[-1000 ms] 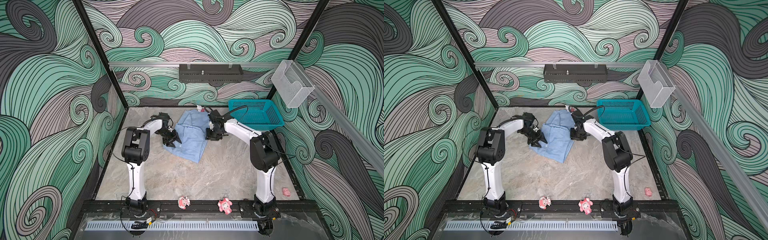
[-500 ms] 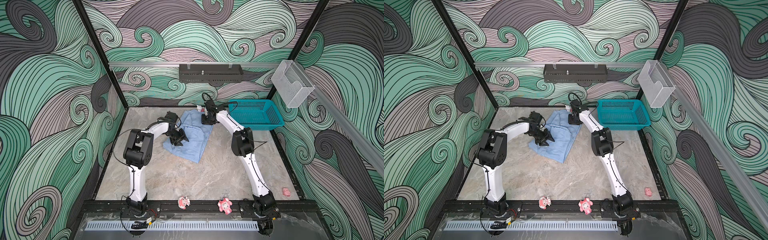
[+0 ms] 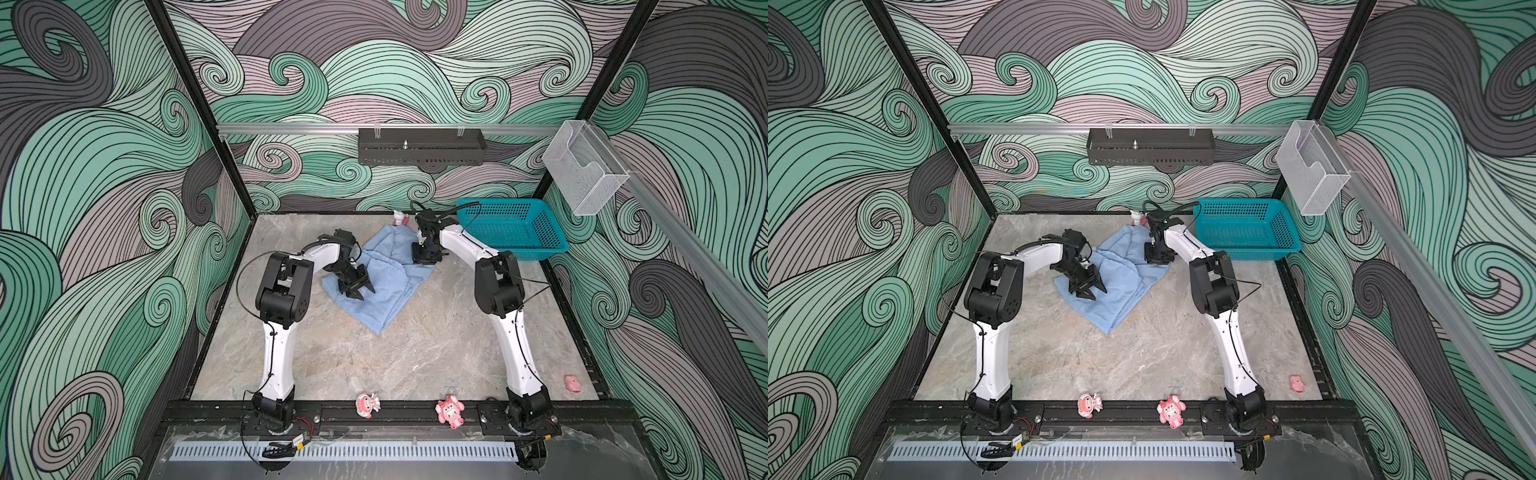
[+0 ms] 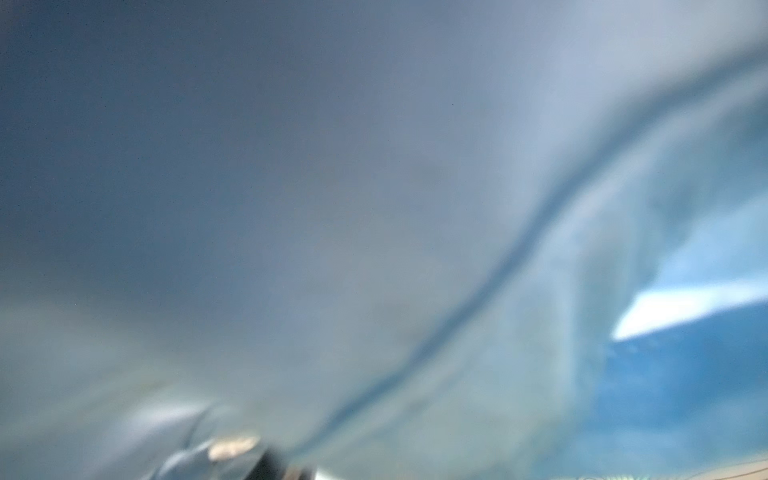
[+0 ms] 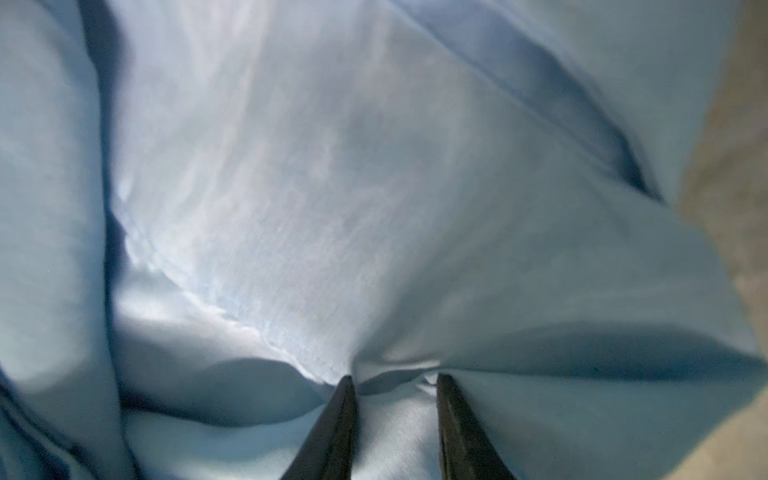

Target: Fold and stack the long sleeve shirts

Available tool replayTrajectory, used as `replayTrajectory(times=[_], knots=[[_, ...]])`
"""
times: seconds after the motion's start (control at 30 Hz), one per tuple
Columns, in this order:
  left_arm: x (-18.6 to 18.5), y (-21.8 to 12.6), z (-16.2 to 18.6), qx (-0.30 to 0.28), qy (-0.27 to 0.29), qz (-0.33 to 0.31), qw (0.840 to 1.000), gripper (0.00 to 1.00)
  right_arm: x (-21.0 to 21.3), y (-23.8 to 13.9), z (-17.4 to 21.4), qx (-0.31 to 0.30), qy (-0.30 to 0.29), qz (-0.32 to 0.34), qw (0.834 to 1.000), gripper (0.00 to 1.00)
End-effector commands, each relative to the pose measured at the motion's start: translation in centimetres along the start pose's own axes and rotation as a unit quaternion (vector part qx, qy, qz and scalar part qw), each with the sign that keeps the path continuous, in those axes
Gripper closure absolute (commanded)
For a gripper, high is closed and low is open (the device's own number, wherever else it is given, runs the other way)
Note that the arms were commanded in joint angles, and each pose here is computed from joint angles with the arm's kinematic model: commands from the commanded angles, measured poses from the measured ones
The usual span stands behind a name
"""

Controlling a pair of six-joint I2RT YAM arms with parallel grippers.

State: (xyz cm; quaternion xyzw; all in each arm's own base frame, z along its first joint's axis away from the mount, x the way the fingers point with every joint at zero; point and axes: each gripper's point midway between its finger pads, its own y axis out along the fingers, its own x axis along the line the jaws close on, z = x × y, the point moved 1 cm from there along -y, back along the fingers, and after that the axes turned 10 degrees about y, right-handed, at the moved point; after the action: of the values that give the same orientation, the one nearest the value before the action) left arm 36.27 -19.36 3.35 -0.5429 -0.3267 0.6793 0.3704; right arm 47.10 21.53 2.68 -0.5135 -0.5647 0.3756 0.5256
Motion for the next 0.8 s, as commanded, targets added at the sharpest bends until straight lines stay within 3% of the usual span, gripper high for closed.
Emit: replayTrajectory(times=[0.0,0.17,0.4,0.47,0.57,0.77], knots=[[3.8,-0.5,0.9,0.029,0.004,-0.067,0.997,0.48,-1.4,1.9,6.9,0.083,-0.005,0.028,0.996,0.67],[1.8,-3.6,0.8,-0.005,0.047,-0.032,0.998,0.45,0.3,-0.4,12.8,0.084,-0.043,0.012,0.996,0.65],[-1.6,-9.8,4.0,-0.08,0.096,0.015,0.992,0.41,2.6,-9.6,11.8,-0.033,-0.054,-0.022,0.998,0.48],[-1.6,-11.1,5.2,-0.097,0.096,0.019,0.99,0.41,3.9,-11.0,12.2,-0.041,-0.057,-0.043,0.997,0.46],[-0.8,-12.1,6.7,-0.113,0.08,0.026,0.99,0.41,6.6,-11.1,13.5,-0.028,-0.056,-0.085,0.994,0.44],[1.2,-13.6,8.3,-0.143,0.038,0.059,0.987,0.41,10.7,-7.4,15.6,0.028,-0.038,-0.129,0.991,0.42]])
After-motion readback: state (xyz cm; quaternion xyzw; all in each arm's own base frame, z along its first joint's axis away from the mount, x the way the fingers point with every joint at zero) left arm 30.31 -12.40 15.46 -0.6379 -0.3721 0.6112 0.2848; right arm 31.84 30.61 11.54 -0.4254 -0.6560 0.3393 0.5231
